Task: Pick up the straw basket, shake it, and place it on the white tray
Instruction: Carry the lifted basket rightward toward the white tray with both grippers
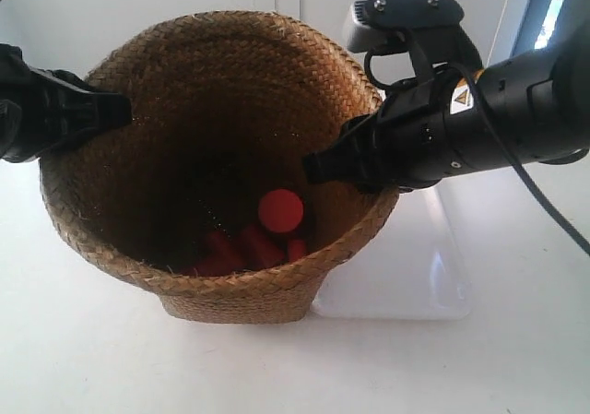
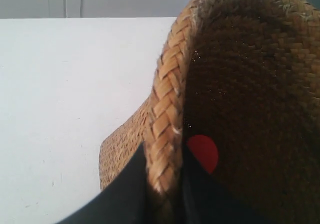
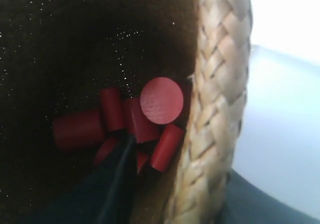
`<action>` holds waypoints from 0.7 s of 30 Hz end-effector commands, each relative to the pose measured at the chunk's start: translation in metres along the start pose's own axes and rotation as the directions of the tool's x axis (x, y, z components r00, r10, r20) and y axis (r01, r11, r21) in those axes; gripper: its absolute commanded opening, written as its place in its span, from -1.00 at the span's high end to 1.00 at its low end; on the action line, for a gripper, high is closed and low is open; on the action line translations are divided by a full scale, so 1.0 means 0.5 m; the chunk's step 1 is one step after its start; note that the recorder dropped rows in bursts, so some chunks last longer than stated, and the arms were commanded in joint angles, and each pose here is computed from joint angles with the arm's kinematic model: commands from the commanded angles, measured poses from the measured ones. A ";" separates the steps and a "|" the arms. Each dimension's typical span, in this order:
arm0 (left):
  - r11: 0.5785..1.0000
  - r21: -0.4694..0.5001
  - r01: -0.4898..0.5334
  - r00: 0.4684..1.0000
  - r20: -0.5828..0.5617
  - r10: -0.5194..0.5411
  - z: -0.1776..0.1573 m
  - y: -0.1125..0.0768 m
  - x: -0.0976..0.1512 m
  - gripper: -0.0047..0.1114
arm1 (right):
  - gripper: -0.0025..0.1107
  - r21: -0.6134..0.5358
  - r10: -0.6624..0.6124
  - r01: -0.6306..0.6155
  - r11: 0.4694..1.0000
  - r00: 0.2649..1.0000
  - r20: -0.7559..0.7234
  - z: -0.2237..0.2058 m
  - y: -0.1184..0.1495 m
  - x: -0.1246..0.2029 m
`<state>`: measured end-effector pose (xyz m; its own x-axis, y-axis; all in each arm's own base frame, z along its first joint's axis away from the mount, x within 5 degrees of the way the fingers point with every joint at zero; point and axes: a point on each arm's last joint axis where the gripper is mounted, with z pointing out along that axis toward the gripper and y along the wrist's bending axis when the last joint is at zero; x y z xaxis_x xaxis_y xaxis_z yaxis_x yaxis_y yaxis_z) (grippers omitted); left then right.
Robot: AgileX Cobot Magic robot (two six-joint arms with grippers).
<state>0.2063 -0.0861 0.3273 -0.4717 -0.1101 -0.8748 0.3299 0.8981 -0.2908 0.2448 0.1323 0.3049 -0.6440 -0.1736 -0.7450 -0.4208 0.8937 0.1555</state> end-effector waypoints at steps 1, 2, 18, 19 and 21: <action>1.000 0.015 0.007 1.000 0.004 -0.007 -0.005 -0.006 -0.003 0.92 | 0.96 0.008 -0.009 0.009 1.000 1.000 -0.006 -0.002 -0.002 -0.003; 1.000 0.019 0.001 1.000 -0.014 0.000 -0.005 -0.007 0.000 0.92 | 0.96 0.008 -0.009 0.009 1.000 1.000 -0.006 -0.002 -0.002 -0.003; 0.996 0.034 -0.080 0.995 -0.064 0.082 -0.008 -0.009 0.009 0.92 | 0.96 0.008 -0.007 0.006 1.000 0.997 0.078 -0.005 -0.002 -0.017; 0.996 0.034 -0.080 0.995 -0.064 0.082 -0.008 -0.009 0.009 0.92 | 0.96 0.007 -0.007 0.007 1.000 0.997 0.082 -0.007 -0.001 -0.017; 0.996 0.035 -0.080 0.994 -0.066 0.082 -0.008 -0.009 0.010 0.92 | 0.96 0.007 -0.007 0.007 1.000 0.996 0.087 -0.009 -0.001 -0.018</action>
<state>0.2028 -0.0879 0.3223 -0.5086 -0.0358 -0.8602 0.3677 0.8944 -0.2546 0.2470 0.1331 0.3041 -0.6447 -0.1456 -0.7504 -0.4040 0.8983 0.1728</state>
